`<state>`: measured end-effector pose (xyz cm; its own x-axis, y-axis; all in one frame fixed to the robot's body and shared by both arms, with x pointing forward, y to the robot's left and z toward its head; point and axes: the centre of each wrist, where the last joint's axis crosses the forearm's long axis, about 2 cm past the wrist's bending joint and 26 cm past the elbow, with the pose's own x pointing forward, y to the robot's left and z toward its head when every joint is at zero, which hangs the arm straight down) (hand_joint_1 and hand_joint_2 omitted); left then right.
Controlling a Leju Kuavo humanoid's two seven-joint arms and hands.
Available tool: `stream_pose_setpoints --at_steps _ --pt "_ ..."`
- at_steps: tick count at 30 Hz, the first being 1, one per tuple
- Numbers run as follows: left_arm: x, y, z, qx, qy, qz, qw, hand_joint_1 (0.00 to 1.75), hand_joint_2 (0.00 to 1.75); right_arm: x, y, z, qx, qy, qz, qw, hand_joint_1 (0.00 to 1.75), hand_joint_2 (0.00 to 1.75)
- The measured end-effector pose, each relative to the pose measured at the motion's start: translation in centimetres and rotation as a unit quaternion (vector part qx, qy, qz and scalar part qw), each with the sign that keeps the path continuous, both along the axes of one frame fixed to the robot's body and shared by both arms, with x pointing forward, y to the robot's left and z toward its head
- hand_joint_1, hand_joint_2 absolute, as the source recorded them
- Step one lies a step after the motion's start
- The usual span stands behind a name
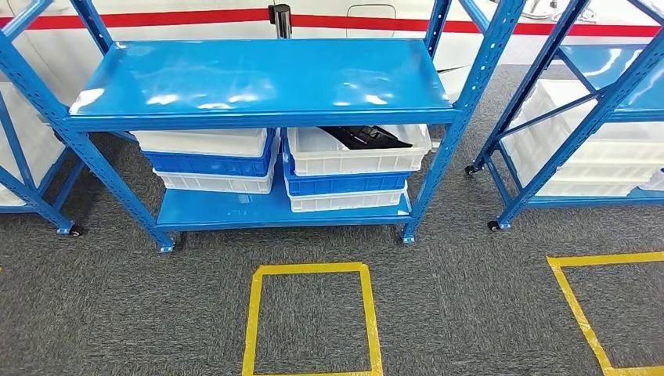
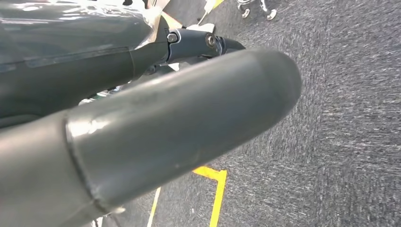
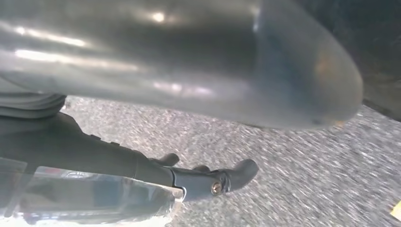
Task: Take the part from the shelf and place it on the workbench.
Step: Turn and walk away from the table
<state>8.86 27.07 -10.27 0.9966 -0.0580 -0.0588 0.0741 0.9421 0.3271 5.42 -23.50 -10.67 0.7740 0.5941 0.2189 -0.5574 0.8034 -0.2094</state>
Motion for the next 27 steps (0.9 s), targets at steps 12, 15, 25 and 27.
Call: stream_pose_setpoints --at_steps 12,15,25,27 --pt "0.07 -0.13 0.02 0.000 -0.001 0.001 1.000 0.00 0.00 -0.53 -0.39 -0.12 0.003 0.006 0.005 1.000 0.00 0.00" --pt "0.15 -0.15 0.04 -0.001 -0.002 0.001 1.000 0.00 0.00 -0.39 -0.32 -0.09 0.003 0.004 0.007 1.000 0.00 0.00" --pt "-0.02 0.01 0.03 0.021 -0.004 0.004 1.000 0.00 0.00 -0.43 -0.23 -0.09 0.000 0.007 0.014 1.000 0.00 0.00" --pt "0.10 0.05 0.07 0.031 -0.007 0.003 0.999 0.00 0.00 -0.33 -0.23 -0.07 -0.004 0.010 0.016 1.000 0.00 0.00"
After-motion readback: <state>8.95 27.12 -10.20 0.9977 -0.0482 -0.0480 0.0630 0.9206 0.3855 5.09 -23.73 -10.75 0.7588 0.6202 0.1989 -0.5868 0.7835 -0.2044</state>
